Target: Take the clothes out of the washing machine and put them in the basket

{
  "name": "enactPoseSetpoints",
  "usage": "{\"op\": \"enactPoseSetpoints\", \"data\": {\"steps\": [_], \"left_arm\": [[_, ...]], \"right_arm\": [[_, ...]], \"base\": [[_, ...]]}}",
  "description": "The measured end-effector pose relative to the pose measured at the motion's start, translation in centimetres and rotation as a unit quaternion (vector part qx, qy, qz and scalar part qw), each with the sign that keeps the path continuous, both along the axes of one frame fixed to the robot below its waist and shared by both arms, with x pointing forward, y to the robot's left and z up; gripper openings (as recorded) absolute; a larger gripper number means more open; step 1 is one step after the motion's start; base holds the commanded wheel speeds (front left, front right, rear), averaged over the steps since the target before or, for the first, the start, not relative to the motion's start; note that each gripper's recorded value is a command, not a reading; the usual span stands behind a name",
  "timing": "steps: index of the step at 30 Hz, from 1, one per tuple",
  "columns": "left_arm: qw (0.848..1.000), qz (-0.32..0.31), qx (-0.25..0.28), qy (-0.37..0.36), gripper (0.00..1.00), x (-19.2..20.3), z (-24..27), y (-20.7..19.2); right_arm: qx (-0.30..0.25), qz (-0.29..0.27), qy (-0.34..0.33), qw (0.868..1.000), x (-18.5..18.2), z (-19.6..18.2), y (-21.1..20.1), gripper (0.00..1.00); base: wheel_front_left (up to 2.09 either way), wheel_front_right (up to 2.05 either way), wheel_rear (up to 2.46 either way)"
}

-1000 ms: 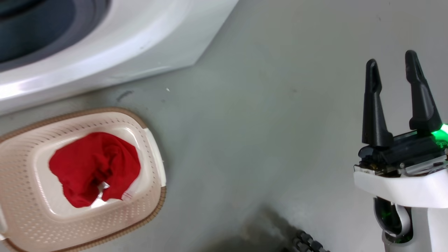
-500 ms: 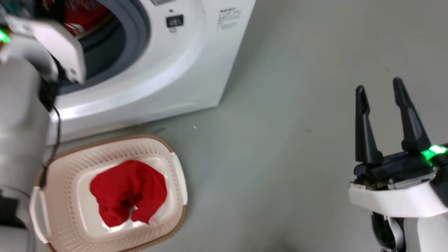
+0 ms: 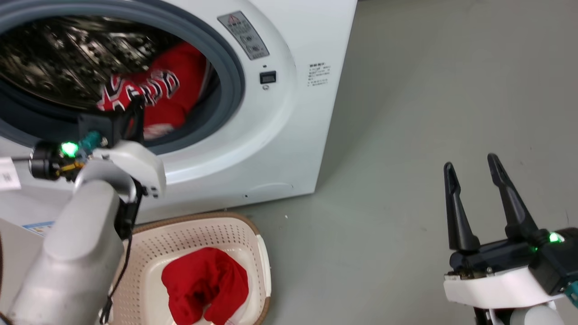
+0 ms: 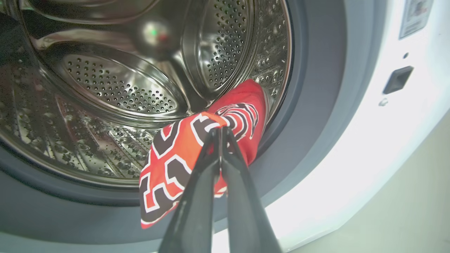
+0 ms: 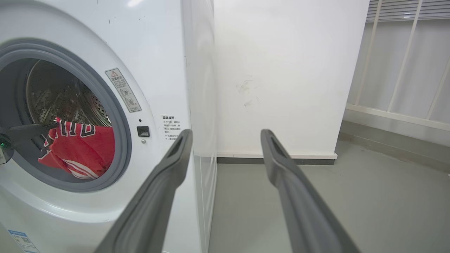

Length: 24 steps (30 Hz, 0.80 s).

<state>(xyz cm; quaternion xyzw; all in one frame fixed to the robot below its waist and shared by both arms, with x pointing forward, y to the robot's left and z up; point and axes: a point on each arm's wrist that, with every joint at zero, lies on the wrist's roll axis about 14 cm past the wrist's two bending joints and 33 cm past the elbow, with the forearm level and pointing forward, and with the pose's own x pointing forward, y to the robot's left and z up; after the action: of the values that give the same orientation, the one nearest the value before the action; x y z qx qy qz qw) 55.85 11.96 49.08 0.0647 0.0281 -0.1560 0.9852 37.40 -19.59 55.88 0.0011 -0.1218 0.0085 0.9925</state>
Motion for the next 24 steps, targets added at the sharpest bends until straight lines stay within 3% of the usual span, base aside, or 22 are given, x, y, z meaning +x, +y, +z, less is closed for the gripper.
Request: {"op": "enactPoseSetpoints", "data": {"steps": [14, 24], "left_arm": [[0.996, 0.015, -0.027, -0.078, 0.0, -9.3, 4.7, 1.0], [0.997, 0.031, -0.037, -0.053, 0.0, -14.2, 3.2, 1.8]], "right_arm": [[0.007, 0.02, -0.02, 1.0, -3.4, 1.3, 1.4, 1.0], [0.01, 0.028, -0.026, 0.999, -4.3, 1.6, 2.0, 1.0]], "base": [[0.0, 0.0, 0.0], [0.0, 0.0, 0.0]]}}
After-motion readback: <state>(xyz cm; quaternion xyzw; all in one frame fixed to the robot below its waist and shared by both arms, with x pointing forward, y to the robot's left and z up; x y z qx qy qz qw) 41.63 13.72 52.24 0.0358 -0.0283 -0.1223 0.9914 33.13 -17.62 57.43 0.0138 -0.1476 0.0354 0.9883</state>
